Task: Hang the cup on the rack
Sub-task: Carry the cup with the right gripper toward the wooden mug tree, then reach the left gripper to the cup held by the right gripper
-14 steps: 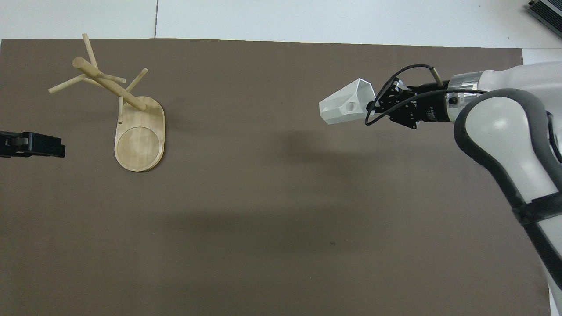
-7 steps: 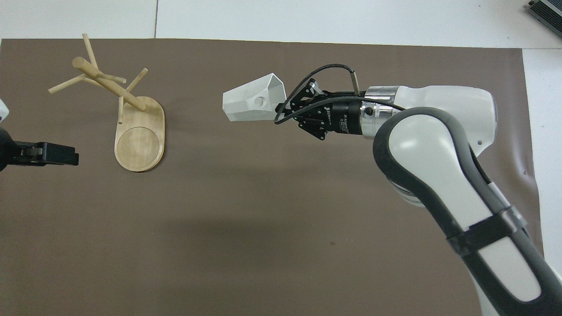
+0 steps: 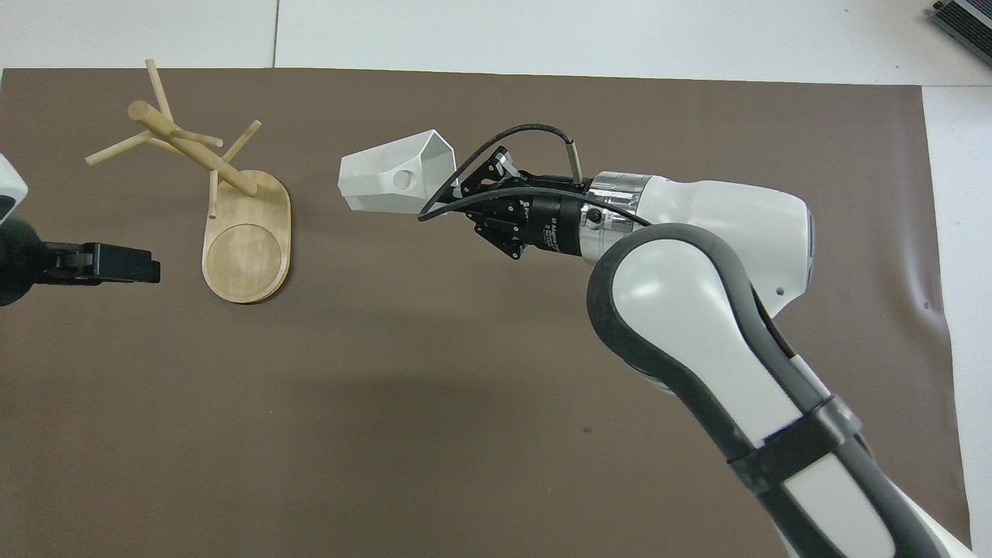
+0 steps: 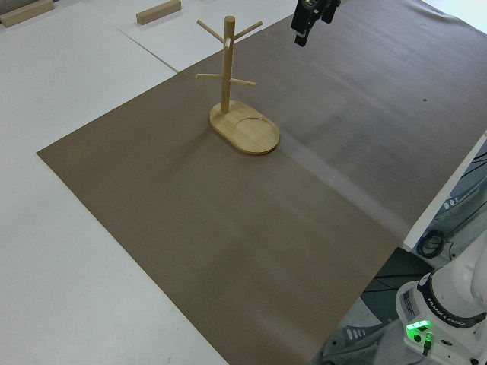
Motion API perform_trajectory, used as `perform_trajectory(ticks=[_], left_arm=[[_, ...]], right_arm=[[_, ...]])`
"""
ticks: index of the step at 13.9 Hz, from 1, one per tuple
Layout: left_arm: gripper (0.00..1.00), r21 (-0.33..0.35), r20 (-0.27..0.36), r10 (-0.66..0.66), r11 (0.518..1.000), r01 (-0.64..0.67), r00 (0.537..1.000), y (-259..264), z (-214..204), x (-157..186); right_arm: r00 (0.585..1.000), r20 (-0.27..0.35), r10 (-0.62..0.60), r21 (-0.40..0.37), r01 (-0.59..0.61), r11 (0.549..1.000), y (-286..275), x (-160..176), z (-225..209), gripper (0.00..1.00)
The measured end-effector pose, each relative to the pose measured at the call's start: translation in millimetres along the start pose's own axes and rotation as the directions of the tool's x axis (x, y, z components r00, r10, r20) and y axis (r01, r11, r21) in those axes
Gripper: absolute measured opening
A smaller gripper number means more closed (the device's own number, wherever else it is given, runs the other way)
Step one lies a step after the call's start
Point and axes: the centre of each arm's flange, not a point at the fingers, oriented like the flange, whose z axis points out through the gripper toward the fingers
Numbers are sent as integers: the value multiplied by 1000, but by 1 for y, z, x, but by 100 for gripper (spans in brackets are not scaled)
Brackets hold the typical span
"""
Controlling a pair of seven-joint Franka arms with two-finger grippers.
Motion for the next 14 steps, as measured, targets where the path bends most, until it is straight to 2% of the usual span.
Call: perform_trajectory(ticks=[3,6,8,10,13,14], left_arm=[[100,-13,-23,87,996,-87,996,20,13,0],[100,-49,-51,308,949,-310,950,35,17,0],[100,-42,-67,497,865,-501,865,29,16,1],[100,-28,-77,665,743,-668,743,24,15,2],[100,-5,-85,831,551,-835,549,22,14,3],[100,3,-95,862,500,-866,498,22,13,3]], right_arm=[[999,30,45,4,-45,999,3,-20,15,4],[994,53,98,25,-100,995,5,-25,19,4],[992,54,110,27,-112,993,6,-24,19,4],[992,53,114,24,-116,993,8,-23,20,4],[992,50,116,24,-118,993,8,-22,19,4],[992,48,118,26,-119,993,8,-20,18,4]])
